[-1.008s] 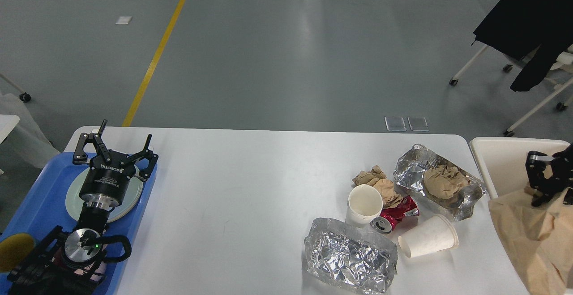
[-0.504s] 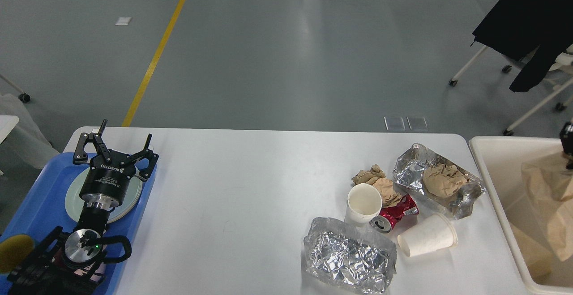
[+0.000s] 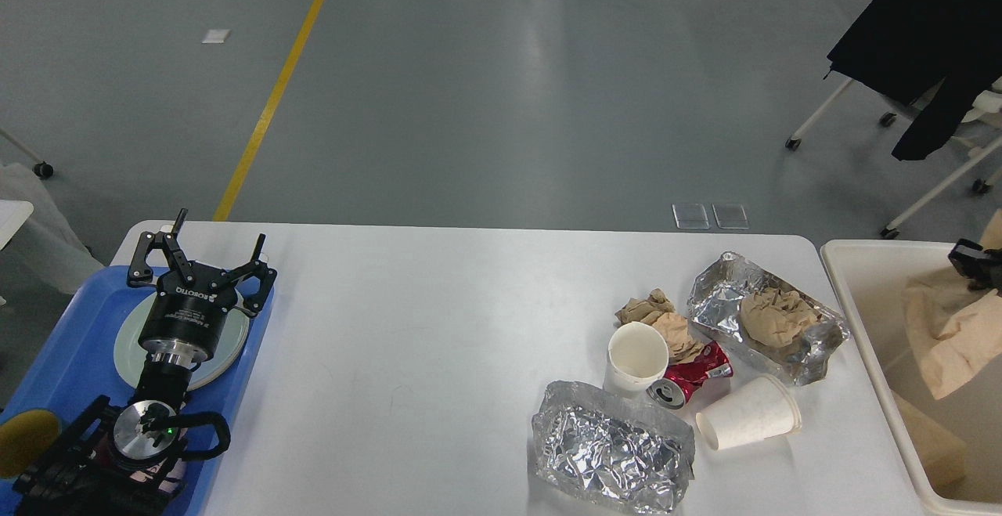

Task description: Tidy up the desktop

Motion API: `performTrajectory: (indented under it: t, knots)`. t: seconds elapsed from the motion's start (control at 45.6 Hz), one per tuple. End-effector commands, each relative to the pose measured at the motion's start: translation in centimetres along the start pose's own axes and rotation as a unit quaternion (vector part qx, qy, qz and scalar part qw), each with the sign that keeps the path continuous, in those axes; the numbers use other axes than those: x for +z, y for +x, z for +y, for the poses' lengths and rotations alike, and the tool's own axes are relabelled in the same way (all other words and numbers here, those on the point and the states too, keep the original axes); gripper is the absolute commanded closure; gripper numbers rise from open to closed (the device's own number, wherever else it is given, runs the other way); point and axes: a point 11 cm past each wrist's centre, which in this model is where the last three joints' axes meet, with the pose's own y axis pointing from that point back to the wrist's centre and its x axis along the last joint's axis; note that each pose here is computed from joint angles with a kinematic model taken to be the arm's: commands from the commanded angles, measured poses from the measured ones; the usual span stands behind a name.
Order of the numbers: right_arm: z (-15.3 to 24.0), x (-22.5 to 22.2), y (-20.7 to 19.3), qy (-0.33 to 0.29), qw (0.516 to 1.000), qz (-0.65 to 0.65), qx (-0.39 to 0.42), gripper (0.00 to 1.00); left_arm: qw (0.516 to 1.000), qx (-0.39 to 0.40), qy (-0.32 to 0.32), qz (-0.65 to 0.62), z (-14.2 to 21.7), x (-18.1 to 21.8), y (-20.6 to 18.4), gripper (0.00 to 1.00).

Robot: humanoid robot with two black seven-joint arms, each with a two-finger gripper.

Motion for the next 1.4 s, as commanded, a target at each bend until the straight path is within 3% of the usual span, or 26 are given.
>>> performTrajectory:
  t: [0.0,0.175,0.482,0.855,1.008,1.381]
  knots:
    - [-2.8,-1.0,-2.7,0.001,0.999,0.025,0.04,1.0,1.0,0.0,0.0,0.0,0.0,0.0,0.0,0.03]
    - [-5.2,-1.1,-6.8,-0.001,0.995,0.065,0.082,1.0,1.0,0.0,0.0,0.0,0.0,0.0,0.0,0.03]
    - [-7.1,1.0,-12.4,-0.012,0.995,0.065,0.079,1.0,1.0,0.0,0.0,0.0,0.0,0.0,0.0,0.03]
    - [-7.5,3.2,-13.7,-0.032,0.995,0.057,0.07,1.0,1.0,0.0,0.0,0.0,0.0,0.0,0.0,0.03]
    - [-7.4,6.5,-13.5,-0.072,0.992,0.072,0.07,1.0,1.0,0.0,0.0,0.0,0.0,0.0,0.0,0.03]
    - [-7.6,8.1,-15.3,-0.086,0.991,0.081,0.055,1.0,1.0,0.0,0.0,0.0,0.0,0.0,0.0,0.03]
